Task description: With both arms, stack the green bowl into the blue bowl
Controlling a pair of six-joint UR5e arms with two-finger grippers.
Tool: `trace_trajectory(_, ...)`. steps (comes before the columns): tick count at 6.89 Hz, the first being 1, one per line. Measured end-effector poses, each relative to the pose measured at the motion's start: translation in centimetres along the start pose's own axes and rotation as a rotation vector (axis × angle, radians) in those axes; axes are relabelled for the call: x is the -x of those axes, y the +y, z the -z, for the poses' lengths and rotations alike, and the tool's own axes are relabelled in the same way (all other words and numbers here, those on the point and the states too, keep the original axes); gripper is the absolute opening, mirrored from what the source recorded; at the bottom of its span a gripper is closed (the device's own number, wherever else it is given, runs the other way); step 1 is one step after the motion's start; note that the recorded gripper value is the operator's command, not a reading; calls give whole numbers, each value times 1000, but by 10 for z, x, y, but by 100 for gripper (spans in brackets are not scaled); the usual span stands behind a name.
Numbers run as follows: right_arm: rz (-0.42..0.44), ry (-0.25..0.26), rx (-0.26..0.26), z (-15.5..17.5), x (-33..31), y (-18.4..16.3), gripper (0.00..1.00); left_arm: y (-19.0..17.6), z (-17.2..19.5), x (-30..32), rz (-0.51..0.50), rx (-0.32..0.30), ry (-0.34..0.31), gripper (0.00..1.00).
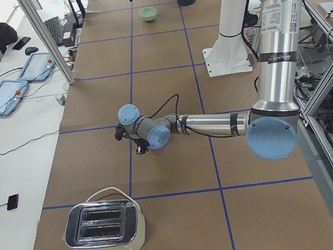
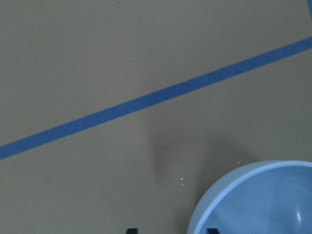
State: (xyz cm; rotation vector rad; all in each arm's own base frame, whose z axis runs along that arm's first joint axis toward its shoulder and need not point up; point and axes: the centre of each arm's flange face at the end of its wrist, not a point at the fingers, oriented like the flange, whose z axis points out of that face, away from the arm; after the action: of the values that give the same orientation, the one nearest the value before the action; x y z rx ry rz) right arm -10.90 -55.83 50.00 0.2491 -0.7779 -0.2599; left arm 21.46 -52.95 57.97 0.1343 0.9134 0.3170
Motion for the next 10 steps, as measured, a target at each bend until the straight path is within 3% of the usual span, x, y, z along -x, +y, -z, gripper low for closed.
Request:
trace_trajectory(2,1,0,-1,0,0,-1,100,-2,12,-15,1,-54,33,0)
trace_trajectory(4,1,0,-1,0,0,-1,100,-18,44,-58,67,-118,76,0)
trace_trajectory(5,1,0,-1,0,1,-1,100,-39,56,-96,140,-143,113,0)
trace_trajectory(7,0,0,-2,1,1,-1,100,-81,40,-211,239,-121,201,0)
trace_trajectory(8,0,0,-2,1,1,-1,100,-95,27,-269,266,-122,206,0)
trace_trajectory(10,-2,-1,-3,1,1,-1,100,-111,-2,-392,299,-120,121,0)
